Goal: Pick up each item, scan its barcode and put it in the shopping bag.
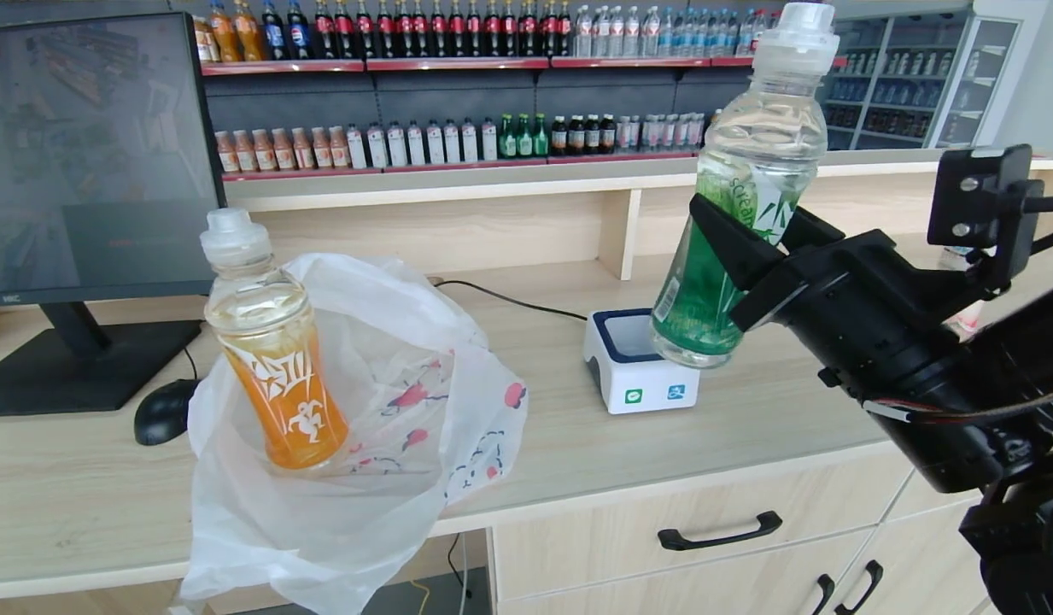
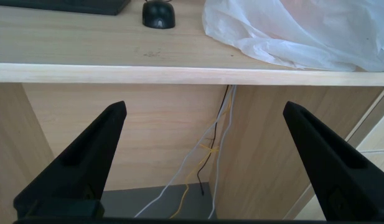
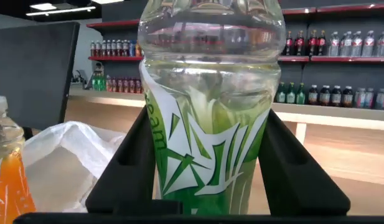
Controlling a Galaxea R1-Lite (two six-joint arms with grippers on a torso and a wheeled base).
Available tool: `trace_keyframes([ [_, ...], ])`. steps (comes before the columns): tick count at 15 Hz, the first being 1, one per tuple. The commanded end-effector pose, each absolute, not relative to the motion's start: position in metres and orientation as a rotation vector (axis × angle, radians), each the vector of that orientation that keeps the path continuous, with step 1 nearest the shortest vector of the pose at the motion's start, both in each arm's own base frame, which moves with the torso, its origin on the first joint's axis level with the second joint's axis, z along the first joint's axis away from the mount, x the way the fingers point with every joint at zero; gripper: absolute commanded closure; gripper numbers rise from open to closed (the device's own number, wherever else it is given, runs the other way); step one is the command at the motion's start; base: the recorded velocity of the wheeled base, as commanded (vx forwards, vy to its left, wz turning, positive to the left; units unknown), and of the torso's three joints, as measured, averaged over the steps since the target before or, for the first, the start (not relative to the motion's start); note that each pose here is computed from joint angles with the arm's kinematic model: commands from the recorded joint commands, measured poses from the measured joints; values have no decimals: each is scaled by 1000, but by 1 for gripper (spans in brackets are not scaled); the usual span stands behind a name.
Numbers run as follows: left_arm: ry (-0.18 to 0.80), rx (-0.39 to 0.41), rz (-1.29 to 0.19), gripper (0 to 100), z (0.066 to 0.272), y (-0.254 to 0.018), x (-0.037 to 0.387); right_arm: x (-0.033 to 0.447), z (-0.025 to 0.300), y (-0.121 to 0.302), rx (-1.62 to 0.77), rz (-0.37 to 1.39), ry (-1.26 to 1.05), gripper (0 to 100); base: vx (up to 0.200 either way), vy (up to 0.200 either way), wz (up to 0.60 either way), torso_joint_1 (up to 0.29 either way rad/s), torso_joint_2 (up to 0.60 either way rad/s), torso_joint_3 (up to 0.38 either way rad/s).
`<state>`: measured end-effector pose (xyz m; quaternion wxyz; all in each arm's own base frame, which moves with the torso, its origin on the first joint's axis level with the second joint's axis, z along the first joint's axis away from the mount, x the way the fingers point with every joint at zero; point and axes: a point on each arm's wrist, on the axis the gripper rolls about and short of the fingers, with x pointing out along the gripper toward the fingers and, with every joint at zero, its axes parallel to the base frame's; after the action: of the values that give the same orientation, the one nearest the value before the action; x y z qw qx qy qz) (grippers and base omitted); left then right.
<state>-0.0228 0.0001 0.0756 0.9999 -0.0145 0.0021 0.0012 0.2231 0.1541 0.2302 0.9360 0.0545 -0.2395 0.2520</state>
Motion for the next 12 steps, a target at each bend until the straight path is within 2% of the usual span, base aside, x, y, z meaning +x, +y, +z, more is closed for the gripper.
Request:
trace_keyframes([
  [1, 5, -29, 3, 0, 75, 0, -23, 223, 224, 153, 106, 512, -468, 100, 0, 0, 0, 0, 0, 0],
  [6, 5, -29, 3, 0, 75, 0, -23, 226, 217, 153, 133, 502, -431, 100, 0, 0, 0, 0, 0, 0],
  [8, 5, -29, 3, 0, 75, 0, -23, 225, 215, 151, 160, 510, -412, 100, -200, 0, 0, 5, 7, 2],
  [12, 5, -26, 3, 0, 75, 0, -23, 224, 214, 151, 161, 511, -407, 100, 0, 0, 0, 0, 0, 0],
])
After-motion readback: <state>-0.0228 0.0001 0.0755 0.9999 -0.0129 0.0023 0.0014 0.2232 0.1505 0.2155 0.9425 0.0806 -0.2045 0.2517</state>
